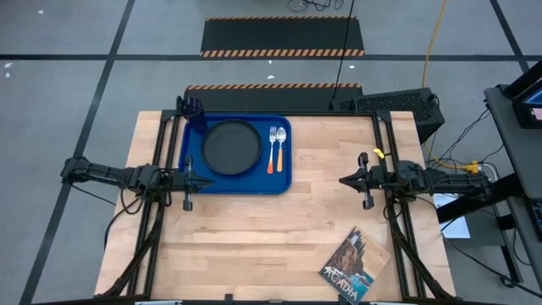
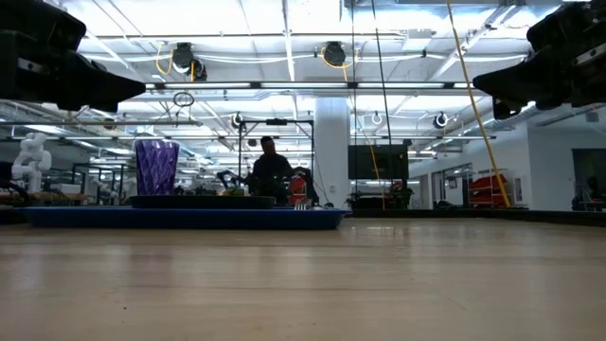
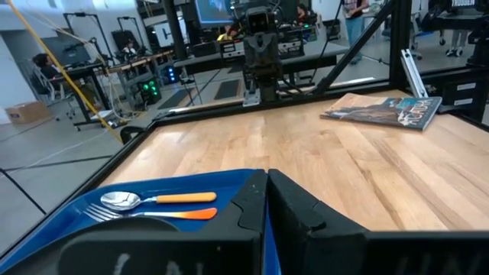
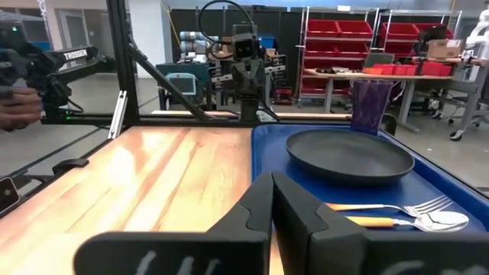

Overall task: Pick and place plate/cup/fork/spoon on tray
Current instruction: Return to Home Position

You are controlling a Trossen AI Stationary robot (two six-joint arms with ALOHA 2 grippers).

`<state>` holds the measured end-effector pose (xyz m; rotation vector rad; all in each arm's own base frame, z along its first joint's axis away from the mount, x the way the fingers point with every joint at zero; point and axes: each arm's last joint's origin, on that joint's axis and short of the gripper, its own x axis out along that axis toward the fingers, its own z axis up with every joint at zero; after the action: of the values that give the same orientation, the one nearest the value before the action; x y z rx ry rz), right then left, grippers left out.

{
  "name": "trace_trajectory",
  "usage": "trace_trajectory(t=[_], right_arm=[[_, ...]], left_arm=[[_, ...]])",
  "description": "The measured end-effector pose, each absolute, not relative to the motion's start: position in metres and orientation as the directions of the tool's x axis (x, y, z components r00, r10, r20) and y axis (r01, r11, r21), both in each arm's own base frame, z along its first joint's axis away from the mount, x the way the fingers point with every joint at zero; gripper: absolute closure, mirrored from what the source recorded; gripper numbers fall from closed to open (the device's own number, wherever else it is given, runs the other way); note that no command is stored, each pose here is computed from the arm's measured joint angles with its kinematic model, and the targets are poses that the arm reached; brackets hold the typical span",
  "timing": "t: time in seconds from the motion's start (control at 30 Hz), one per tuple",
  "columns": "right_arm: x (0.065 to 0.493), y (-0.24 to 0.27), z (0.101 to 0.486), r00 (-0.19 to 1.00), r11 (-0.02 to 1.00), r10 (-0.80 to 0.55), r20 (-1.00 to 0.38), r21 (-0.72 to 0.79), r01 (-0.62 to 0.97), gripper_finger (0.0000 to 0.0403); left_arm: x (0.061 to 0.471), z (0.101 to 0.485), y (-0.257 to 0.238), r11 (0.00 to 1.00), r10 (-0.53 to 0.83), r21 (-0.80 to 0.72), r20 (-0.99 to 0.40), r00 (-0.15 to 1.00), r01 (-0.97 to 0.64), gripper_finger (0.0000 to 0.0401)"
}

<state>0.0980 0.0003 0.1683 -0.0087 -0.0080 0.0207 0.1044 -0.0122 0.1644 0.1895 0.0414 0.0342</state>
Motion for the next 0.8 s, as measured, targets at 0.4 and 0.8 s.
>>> trace_trajectory(t=[0.4,0.8], right_arm=[[0.0981,0.0003,0.1683,1.0,1.0,0.021,0.007,-0.014,-0.021,0.0403],[0.0981,0.0003,0.1683,1.0,1.0,0.021,0.008,-0.015,-0.021,0.0403]], left_arm=[[0.1043,0.1633,-0.0142,0.989,-0.03,0.142,-0.05,0.998,0.037,0.0384],[0.105,0.1645,-0.0087,0.98,-0.003,0.201,-0.038,0.999,0.011,0.0397]])
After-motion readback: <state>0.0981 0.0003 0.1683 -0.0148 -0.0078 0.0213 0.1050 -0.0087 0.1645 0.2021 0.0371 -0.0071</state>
